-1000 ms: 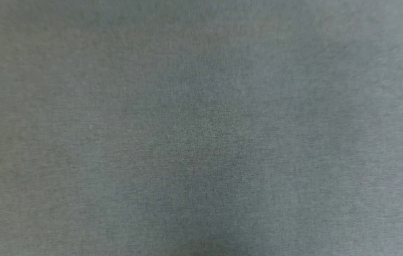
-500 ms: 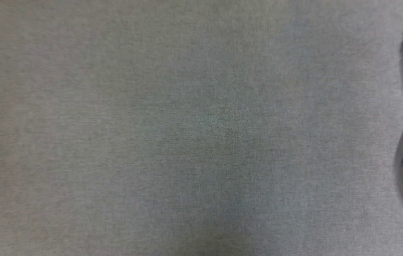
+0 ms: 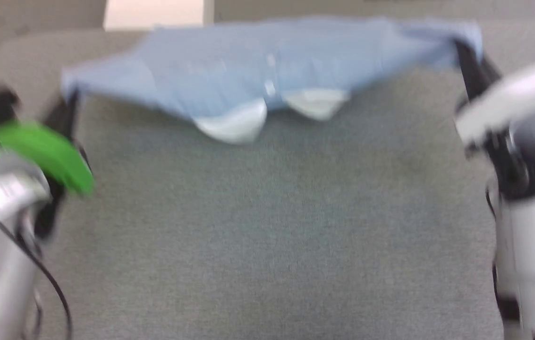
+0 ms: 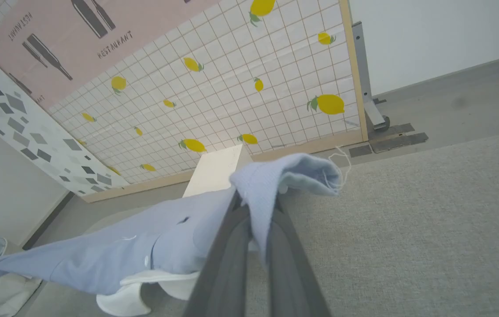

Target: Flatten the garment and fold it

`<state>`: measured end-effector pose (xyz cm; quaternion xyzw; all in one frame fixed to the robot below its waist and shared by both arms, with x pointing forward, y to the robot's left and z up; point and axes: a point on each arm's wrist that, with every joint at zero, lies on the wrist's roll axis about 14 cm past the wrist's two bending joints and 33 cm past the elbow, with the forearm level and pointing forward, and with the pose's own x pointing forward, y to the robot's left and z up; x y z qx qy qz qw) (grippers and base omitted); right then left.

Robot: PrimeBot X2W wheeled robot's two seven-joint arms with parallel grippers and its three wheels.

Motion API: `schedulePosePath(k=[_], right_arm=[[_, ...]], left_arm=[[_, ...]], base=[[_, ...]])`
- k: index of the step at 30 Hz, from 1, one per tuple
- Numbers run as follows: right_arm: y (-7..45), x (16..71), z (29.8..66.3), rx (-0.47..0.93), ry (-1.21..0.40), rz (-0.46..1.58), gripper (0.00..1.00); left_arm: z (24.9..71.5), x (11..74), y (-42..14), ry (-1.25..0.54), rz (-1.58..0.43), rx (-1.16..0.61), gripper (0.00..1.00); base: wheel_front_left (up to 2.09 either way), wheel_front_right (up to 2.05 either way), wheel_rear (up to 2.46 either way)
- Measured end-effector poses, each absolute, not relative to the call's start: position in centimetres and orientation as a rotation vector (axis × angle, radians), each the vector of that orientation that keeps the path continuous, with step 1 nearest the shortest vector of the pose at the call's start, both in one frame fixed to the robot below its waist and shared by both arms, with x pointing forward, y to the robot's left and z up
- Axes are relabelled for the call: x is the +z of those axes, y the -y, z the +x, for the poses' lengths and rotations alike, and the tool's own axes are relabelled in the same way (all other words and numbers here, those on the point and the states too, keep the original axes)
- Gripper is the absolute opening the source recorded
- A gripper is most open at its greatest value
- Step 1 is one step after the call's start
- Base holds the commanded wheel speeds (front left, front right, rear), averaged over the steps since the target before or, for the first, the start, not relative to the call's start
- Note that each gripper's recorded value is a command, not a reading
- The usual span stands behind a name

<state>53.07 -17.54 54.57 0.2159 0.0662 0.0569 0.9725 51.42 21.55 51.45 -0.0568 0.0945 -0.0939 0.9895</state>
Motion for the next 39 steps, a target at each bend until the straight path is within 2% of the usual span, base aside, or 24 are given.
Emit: schedulePosePath(k=[9,16,24,30,35,36,39], right_arm=[[20.9,52.1,42.2,0.036,-0.238,0.451,0.00],[23.3,49.7,36.1,-0.039,-0.337,0.459,0.00],[22.2,46.7,33.6,-0.022,-0.555,0.312,0.00],[20.2,42.9,32.5,0.049,-0.865,0.087,0.00],[20.0,39.9,31.4,0.061,-1.094,-0.046,0.00],[19.7,38.6,30.7,0.071,-1.190,-0.085,0.00],[19.3,37.2,29.6,0.090,-1.293,-0.128,0.00]], left_arm=[[41.1,49.0,-22.0,-0.297,-0.260,-0.083,0.00],[35.6,46.3,-22.9,-0.456,-0.295,-0.010,0.00],[32.6,42.6,-22.2,-0.677,-0.246,-0.019,0.00],[31.2,38.9,-21.9,-0.854,-0.209,-0.024,0.00],[32.1,38.2,-22.0,-0.869,-0.209,-0.024,0.00],[32.5,38.0,-22.1,-0.868,-0.212,-0.024,0.00],[32.8,38.0,-22.3,-0.857,-0.216,-0.021,0.00]], base=[[0.00,0.00,0.00],[0.00,0.00,0.00],[0.00,0.00,0.00],[0.00,0.00,0.00],[0.00,0.00,0.00],[0.00,0.00,0.00],[0.00,0.00,0.00]])
